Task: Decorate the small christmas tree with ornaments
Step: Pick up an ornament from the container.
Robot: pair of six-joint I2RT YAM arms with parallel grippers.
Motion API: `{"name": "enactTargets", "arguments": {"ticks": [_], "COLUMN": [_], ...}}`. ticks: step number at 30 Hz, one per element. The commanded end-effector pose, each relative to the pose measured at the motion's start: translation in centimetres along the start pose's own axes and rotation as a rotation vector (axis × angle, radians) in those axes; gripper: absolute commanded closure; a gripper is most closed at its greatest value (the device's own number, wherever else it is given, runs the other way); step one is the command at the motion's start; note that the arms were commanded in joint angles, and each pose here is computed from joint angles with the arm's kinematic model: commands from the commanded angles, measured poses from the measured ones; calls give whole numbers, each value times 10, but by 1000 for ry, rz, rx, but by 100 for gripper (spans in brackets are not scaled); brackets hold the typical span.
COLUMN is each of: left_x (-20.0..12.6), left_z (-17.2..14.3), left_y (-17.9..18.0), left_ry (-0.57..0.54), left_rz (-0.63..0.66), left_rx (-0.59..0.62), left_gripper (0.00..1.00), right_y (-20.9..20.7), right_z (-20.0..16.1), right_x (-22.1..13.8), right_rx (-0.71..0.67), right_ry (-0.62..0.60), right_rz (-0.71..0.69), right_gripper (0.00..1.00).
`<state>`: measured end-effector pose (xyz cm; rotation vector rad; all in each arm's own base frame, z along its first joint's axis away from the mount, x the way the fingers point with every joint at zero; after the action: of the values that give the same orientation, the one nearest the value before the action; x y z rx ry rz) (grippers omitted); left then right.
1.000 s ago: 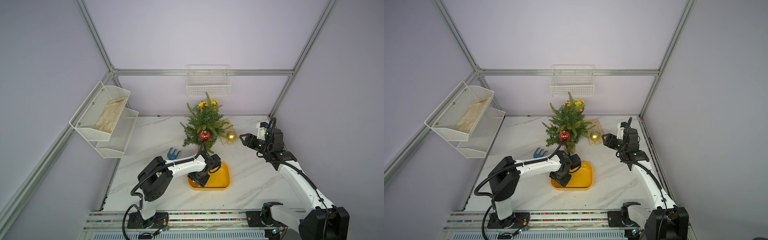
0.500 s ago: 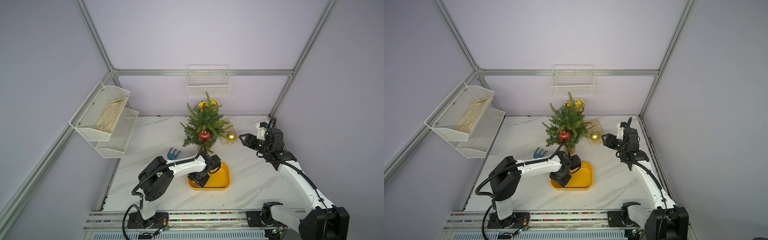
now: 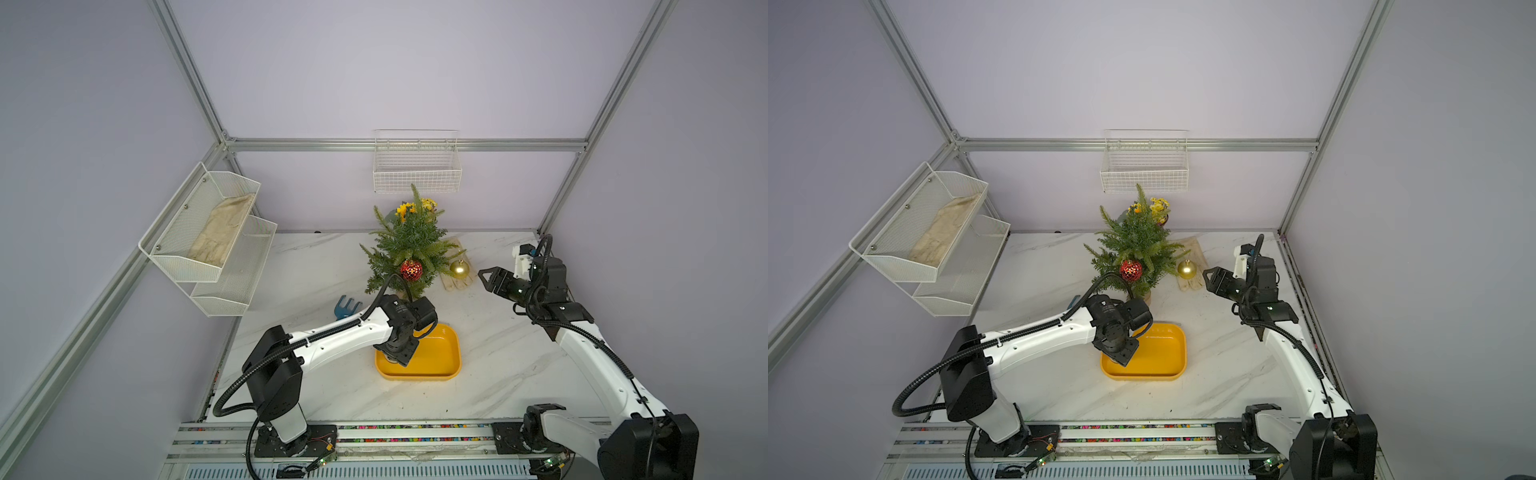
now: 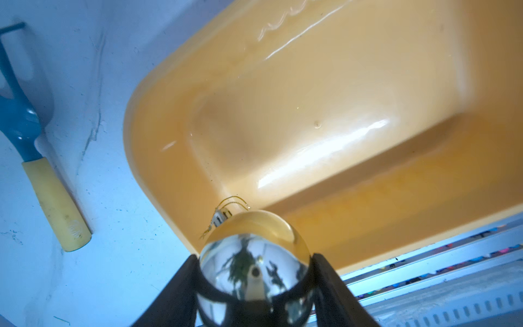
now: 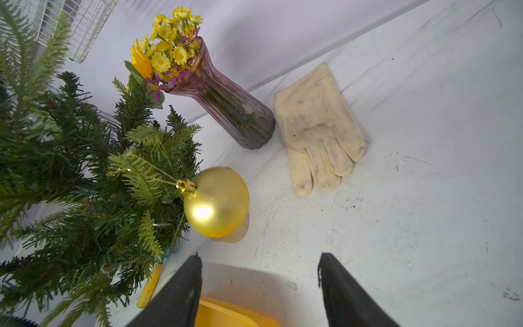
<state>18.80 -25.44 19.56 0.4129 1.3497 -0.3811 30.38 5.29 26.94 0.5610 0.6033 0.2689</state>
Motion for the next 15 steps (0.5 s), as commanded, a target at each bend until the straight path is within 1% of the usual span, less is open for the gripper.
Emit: {"name": "enactTargets", "arguments": {"ticks": [1,9,11,15], "left_x": [-44,-93,-104,-134], "left_z": [13,11,8,0], "left_y": [0,10,15,29], "left_ry": [-137,-287,-324,-433], "left_rz": [-58,-151,-162,-205], "left_rx": [-25,-57,-84,-117], "left_gripper": [43,43,43,43], "right_y": [7,9,11,14], "right_z": [10,11,12,13], "right_x": [-6,-8,-9,-12], "right_rx": [-21,-12,-12,-9], "right_ry": [-48,-46,-49,-53], "right_rz": [29,44,53,64], "right_gripper": [32,32,32,32]}}
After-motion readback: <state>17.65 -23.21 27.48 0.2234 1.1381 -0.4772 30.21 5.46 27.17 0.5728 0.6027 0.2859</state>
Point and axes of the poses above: each gripper's point midway between its finger pads, its own x axis out along the fingers, its own y axis along the line the jaws close on, z = x × y, the point moved 7 cm from there along -x, back along the fingers
